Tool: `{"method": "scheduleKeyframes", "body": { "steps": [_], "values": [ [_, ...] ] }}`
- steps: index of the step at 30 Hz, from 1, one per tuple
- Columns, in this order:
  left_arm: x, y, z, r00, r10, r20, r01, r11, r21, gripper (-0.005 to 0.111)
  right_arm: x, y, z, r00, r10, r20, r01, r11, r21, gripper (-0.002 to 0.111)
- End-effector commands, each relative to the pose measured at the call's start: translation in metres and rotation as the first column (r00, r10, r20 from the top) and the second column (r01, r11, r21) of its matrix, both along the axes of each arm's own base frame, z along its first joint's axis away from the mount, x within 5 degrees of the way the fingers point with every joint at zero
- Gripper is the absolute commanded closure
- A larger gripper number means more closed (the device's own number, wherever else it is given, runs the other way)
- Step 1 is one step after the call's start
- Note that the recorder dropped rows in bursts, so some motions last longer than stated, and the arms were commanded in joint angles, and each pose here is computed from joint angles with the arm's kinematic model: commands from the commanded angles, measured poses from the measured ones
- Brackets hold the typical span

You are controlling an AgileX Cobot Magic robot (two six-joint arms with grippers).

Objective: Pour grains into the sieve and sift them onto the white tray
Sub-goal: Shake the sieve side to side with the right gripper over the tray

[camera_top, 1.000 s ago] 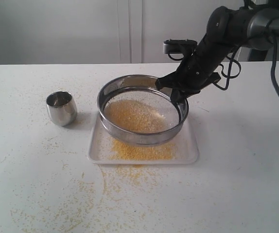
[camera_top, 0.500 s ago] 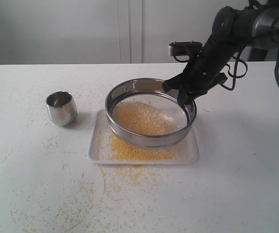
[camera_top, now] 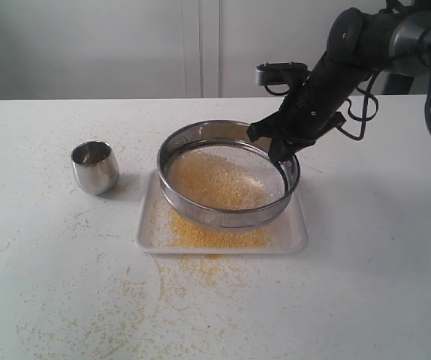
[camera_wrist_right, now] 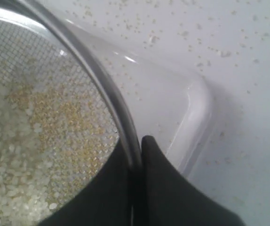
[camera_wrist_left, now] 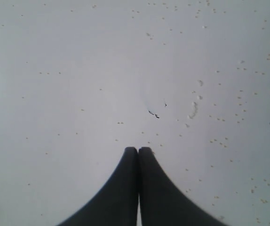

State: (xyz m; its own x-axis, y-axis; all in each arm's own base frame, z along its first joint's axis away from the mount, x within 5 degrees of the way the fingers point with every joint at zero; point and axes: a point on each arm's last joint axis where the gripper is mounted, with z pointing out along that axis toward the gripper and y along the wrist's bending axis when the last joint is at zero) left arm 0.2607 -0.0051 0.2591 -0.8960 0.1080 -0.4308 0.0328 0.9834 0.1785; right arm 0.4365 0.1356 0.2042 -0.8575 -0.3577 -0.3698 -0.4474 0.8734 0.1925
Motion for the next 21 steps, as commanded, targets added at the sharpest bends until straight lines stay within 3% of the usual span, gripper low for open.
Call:
{"method": "scheduleKeyframes", "body": {
  "steps": [1, 2, 3, 4, 5, 7, 8, 9, 10, 12, 13, 15, 16, 17, 18, 21],
  "values": [
    [-0.003, 0.001, 0.002, 1.0, 0.007, 0.0, -0.007, 1.0, 0.003, 0.107, 0.0, 0.001, 0.01, 0.999, -0.045, -0.004, 0.046, 0.998, 0.051, 0.108],
    [-0.003, 0.001, 0.002, 1.0, 0.007, 0.0, -0.007, 1.0, 0.003, 0.107, -0.001, 0.0, 0.011, 0.997, 0.066, 0.041, -0.066, 0.998, -0.003, 0.108],
    [-0.003, 0.001, 0.002, 1.0, 0.007, 0.0, -0.007, 1.0, 0.003, 0.107, 0.001, -0.002, 0.013, 0.999, 0.011, 0.049, -0.012, 1.0, 0.005, 0.108],
    [-0.003, 0.001, 0.002, 1.0, 0.007, 0.0, -0.007, 1.0, 0.003, 0.107, 0.004, -0.002, 0.014, 0.99, -0.14, 0.019, 0.139, 0.988, 0.065, 0.108],
    [-0.003, 0.001, 0.002, 1.0, 0.007, 0.0, -0.007, 1.0, 0.003, 0.107, 0.003, 0.002, 0.012, 0.986, -0.166, -0.011, 0.166, 0.982, 0.09, 0.108],
    [-0.003, 0.001, 0.002, 1.0, 0.007, 0.0, -0.007, 1.0, 0.003, 0.107, -0.005, 0.01, 0.011, 0.992, 0.121, 0.034, -0.121, 0.993, 0.0, 0.108],
    [-0.003, 0.001, 0.002, 1.0, 0.007, 0.0, -0.007, 1.0, 0.003, 0.107, -0.004, 0.008, 0.012, 0.992, 0.114, 0.045, -0.113, 0.993, -0.02, 0.108],
    [-0.003, 0.001, 0.002, 1.0, 0.007, 0.0, -0.007, 1.0, 0.003, 0.107, 0.001, 0.005, 0.01, 0.994, -0.106, 0.021, 0.105, 0.993, 0.051, 0.108],
    [-0.003, 0.001, 0.002, 1.0, 0.007, 0.0, -0.007, 1.0, 0.003, 0.107, 0.002, 0.006, 0.009, 0.982, -0.19, -0.015, 0.19, 0.977, 0.091, 0.108],
    [-0.003, 0.001, 0.002, 1.0, 0.007, 0.0, -0.007, 1.0, 0.003, 0.107, -0.003, 0.012, 0.007, 1.0, 0.018, 0.018, -0.019, 0.999, 0.047, 0.108],
    [-0.003, 0.001, 0.002, 1.0, 0.007, 0.0, -0.007, 1.0, 0.003, 0.107, -0.003, 0.009, 0.008, 0.998, 0.04, 0.038, -0.041, 0.999, 0.027, 0.108],
    [-0.003, 0.001, 0.002, 1.0, 0.007, 0.0, -0.007, 1.0, 0.003, 0.107, 0.002, 0.007, 0.006, 0.975, -0.219, -0.048, 0.223, 0.968, 0.119, 0.108],
    [-0.003, 0.001, 0.002, 1.0, 0.007, 0.0, -0.007, 1.0, 0.003, 0.107, 0.001, 0.008, 0.005, 0.984, -0.173, -0.042, 0.176, 0.979, 0.104, 0.108],
    [-0.003, 0.001, 0.002, 1.0, 0.007, 0.0, -0.007, 1.0, 0.003, 0.107, -0.002, 0.008, 0.007, 1.0, 0.0, 0.017, -0.001, 0.999, 0.041, 0.108],
    [-0.003, 0.001, 0.002, 1.0, 0.007, 0.0, -0.007, 1.0, 0.003, 0.107, -0.002, 0.006, 0.008, 1.0, 0.002, 0.019, -0.003, 0.999, 0.036, 0.108],
    [-0.003, 0.001, 0.002, 1.0, 0.007, 0.0, -0.007, 1.0, 0.003, 0.107, 0.001, 0.003, 0.009, 0.978, -0.2, -0.049, 0.205, 0.973, 0.105, 0.108]
  ]
}}
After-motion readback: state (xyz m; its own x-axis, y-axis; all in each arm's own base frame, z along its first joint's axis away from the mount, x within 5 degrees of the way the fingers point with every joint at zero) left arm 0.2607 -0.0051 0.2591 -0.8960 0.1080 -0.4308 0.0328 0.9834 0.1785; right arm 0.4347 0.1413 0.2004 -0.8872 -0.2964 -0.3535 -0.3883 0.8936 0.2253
